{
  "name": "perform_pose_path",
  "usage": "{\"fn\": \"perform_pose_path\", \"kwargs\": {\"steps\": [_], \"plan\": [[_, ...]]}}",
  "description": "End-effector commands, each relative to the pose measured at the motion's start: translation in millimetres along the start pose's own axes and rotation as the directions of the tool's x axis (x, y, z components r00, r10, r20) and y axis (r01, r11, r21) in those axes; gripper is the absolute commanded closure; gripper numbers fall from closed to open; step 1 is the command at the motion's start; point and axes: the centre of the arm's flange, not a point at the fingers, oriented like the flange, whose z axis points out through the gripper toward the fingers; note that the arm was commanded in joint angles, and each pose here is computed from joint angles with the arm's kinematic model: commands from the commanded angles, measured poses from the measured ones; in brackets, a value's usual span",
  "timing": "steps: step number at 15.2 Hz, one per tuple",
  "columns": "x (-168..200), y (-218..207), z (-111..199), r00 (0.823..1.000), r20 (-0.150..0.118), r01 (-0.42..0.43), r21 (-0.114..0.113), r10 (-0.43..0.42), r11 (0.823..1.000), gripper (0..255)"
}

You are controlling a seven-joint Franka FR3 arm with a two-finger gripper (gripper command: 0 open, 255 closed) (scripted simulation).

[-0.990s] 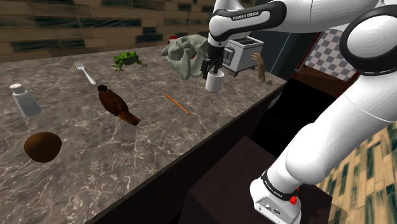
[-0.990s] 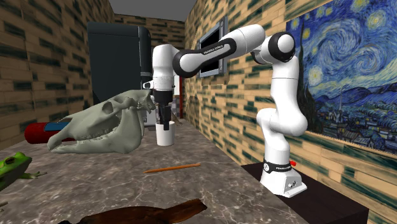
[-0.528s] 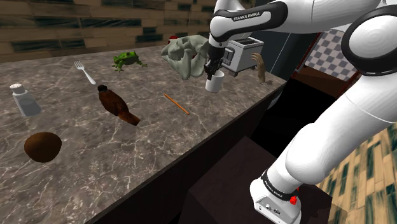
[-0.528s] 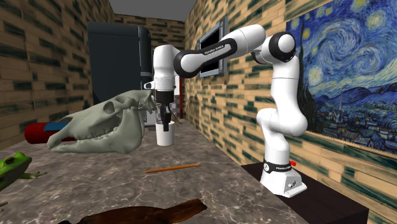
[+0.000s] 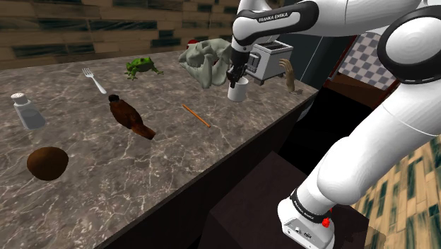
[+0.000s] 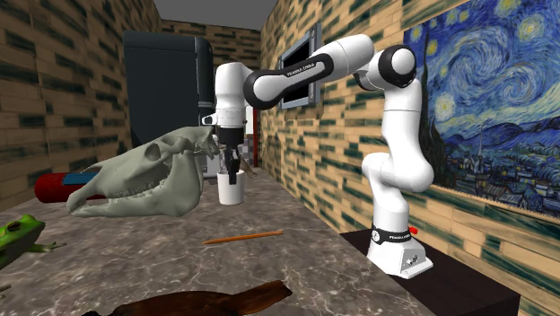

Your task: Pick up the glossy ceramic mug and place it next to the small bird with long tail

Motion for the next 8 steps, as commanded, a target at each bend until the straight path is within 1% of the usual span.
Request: {"fn": "perform_pose_path", "kwargs": {"steps": [1,8], "plan": [[-1,-1,11,0.999,0.045,0.004,0.008,-0.004,1.000,255],[-1,1,-26,0.999,0.045,0.004,0.008,-0.004,1.000,255]]}}
